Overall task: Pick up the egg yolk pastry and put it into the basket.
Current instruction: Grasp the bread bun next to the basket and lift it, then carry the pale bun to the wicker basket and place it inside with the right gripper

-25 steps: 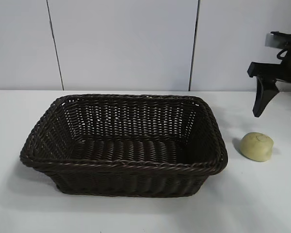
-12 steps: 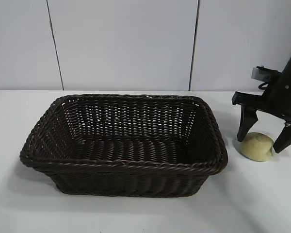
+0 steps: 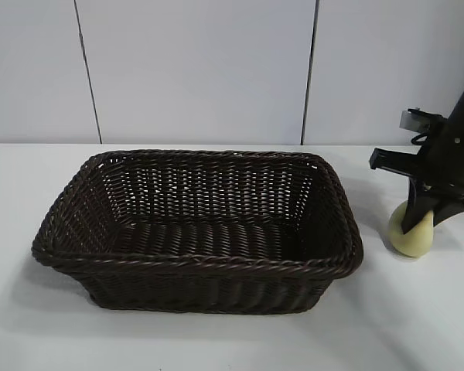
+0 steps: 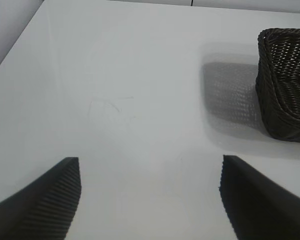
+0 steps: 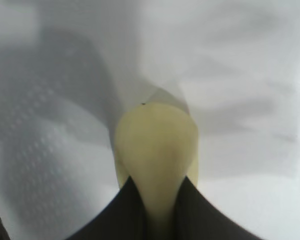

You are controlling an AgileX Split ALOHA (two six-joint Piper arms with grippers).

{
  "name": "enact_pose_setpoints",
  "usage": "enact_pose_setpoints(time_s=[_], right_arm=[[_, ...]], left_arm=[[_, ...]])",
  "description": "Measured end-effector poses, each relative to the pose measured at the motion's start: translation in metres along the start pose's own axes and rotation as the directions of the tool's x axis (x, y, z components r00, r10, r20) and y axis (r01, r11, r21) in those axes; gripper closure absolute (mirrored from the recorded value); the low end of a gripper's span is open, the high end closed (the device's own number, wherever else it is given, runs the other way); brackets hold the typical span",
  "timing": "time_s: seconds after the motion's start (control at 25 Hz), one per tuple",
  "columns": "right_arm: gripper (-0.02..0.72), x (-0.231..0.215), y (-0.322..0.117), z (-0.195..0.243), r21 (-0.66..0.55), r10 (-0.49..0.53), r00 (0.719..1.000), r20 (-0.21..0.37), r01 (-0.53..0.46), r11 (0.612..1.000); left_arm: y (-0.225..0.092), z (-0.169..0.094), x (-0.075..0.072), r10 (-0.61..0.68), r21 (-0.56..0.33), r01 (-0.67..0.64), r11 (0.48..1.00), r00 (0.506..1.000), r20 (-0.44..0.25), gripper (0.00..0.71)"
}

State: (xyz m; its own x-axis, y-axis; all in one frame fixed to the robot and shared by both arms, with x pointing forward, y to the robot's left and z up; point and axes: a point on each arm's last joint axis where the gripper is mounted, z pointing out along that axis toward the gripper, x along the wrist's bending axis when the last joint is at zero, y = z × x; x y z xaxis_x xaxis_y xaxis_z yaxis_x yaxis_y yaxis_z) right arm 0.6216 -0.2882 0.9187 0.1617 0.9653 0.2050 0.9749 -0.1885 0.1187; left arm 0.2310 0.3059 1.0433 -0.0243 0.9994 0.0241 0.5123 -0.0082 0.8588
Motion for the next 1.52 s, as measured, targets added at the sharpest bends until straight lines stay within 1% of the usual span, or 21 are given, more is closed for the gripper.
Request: enact_pose_setpoints(time_s=[0.36,0.56,0.72,0.92,1.08,1.24,1.32,1.4,1.52], right_arm=[[0.669,0.015,-0.011,-0.083,-0.135,-0.058,0.998,-0.035,0.053,0.989],[0.671,0.021,-0.025,-0.12,-0.18,-0.084,0.995,-0.047,0.074,0.981],[0.671,0.024,-0.033,-0.141,-0.212,-0.098,0.994,-0.056,0.084,0.974],[0.671,0.028,-0.037,-0.149,-0.226,-0.091,0.992,-0.09,0.069,0.972],[0.671,0.033,-0.037,-0.149,-0.222,-0.074,0.985,-0.156,0.037,0.974],[0.671,0.04,-0.038,-0.151,-0.226,-0.087,0.97,-0.226,0.035,0.973],[0.671,0.042,-0.038,-0.151,-0.229,-0.096,0.963,-0.251,0.037,0.973],[0.671,0.046,-0.038,-0.151,-0.229,-0.104,0.959,-0.265,0.042,0.972],[0.671,0.063,-0.043,-0.149,-0.234,-0.152,0.95,-0.273,0.088,0.968]], left_arm=[[0.0,0.0,0.0,0.0,0.0,0.0,1.0,1.0,0.0,0.149],[0.0,0.0,0.0,0.0,0.0,0.0,1.0,1.0,0.0,0.149],[0.0,0.0,0.0,0.0,0.0,0.0,1.0,1.0,0.0,0.149],[0.0,0.0,0.0,0.0,0.0,0.0,1.0,1.0,0.0,0.149],[0.0,0.0,0.0,0.0,0.0,0.0,1.0,1.0,0.0,0.149],[0.0,0.0,0.0,0.0,0.0,0.0,1.0,1.0,0.0,0.149],[0.0,0.0,0.0,0.0,0.0,0.0,1.0,1.0,0.0,0.149],[0.0,0.0,0.0,0.0,0.0,0.0,1.0,1.0,0.0,0.149],[0.0,0.0,0.0,0.0,0.0,0.0,1.0,1.0,0.0,0.149]])
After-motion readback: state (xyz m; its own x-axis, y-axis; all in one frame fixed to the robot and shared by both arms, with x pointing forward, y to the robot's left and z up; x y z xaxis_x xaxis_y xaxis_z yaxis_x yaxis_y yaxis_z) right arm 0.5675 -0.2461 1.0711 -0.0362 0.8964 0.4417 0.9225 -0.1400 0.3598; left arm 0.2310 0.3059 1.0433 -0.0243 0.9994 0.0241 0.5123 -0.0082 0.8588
